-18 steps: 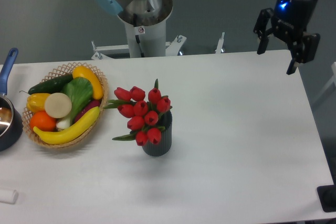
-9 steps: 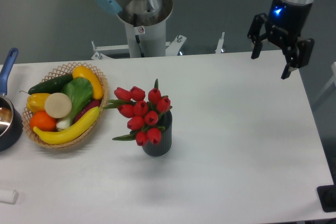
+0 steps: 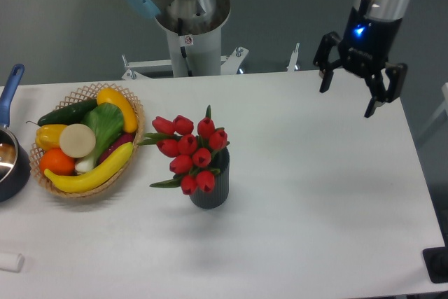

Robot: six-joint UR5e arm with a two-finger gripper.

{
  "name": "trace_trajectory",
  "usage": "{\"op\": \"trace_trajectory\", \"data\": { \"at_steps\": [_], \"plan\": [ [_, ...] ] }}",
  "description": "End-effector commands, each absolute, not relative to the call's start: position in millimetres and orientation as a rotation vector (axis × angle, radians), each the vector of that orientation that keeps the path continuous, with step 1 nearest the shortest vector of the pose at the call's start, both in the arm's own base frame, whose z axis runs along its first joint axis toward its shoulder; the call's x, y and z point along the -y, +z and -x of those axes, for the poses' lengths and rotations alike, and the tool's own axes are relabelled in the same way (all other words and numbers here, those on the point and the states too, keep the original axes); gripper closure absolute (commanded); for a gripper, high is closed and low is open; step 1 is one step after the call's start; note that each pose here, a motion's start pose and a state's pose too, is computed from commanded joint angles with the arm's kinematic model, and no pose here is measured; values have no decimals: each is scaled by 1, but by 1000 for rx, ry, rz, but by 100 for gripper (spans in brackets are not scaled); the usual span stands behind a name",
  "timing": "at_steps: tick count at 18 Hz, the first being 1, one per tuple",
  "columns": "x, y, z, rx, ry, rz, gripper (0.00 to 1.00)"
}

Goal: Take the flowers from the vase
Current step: 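Move the open gripper toward the red tulip bouquet in the black vase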

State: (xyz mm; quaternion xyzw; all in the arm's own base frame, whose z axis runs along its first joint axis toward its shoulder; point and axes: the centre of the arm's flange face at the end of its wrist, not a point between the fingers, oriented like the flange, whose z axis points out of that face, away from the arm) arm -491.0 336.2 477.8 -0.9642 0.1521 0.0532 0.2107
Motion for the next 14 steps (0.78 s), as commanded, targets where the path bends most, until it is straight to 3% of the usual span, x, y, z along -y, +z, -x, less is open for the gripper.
{"op": "trace_trajectory", "data": {
  "at_steps": [7, 14],
  "plan": [
    [-350, 476, 482, -223, 19, 2532, 0],
    [-362, 446, 466, -229, 138, 2484, 0]
  ]
}}
